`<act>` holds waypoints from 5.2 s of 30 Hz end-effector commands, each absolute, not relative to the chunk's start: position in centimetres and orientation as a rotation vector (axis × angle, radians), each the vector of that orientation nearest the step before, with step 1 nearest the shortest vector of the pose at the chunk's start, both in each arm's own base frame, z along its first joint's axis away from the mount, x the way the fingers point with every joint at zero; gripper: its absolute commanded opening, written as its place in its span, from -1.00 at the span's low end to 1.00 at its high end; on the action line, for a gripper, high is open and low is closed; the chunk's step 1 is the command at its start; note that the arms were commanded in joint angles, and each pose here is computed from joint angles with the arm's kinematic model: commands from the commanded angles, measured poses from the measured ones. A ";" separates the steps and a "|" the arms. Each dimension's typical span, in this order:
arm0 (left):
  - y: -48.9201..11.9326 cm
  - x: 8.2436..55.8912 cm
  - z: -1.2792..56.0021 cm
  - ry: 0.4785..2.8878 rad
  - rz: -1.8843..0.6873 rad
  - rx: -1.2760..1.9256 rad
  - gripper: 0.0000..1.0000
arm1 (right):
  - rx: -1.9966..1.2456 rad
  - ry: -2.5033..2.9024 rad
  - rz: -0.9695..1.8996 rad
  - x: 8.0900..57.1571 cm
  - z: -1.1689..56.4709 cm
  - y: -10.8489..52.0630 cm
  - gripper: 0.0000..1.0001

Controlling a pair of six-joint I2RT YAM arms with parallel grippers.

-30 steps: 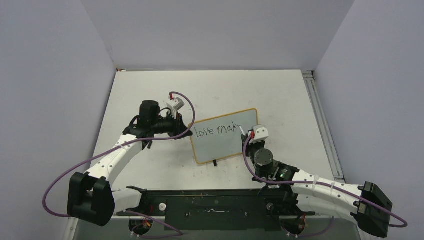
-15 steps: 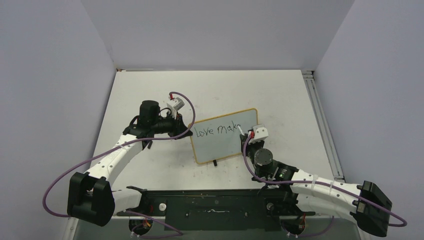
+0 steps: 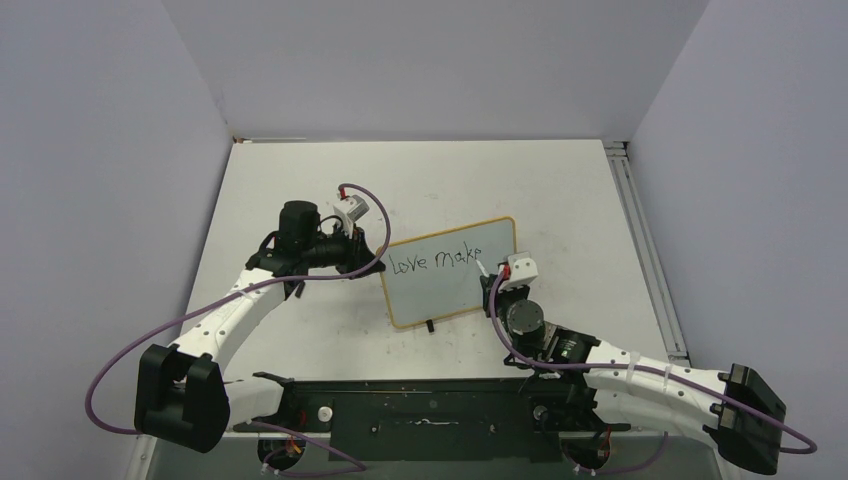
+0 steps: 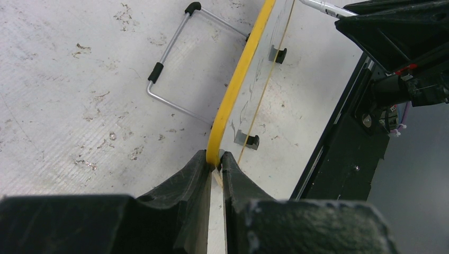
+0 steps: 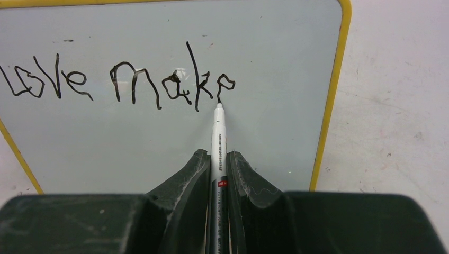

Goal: Write a sentence on the whiteboard

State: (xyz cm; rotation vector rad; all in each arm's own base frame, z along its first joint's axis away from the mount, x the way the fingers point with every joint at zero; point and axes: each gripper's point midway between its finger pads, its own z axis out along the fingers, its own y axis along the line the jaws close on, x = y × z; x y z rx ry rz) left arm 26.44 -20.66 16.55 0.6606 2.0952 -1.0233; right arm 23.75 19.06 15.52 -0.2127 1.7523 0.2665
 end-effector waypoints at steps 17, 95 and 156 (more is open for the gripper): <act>-20.6 27.0 18.1 2.054 -0.990 0.673 -1.00 | -0.143 1.731 0.233 24.0 16.7 17.7 -0.89; -20.9 26.9 18.1 2.054 -0.995 0.675 -1.00 | -0.149 1.813 0.242 24.8 14.5 16.6 -0.89; -21.2 26.8 18.4 2.076 -1.019 0.642 -1.00 | -0.501 1.683 0.698 18.4 16.7 32.8 -0.89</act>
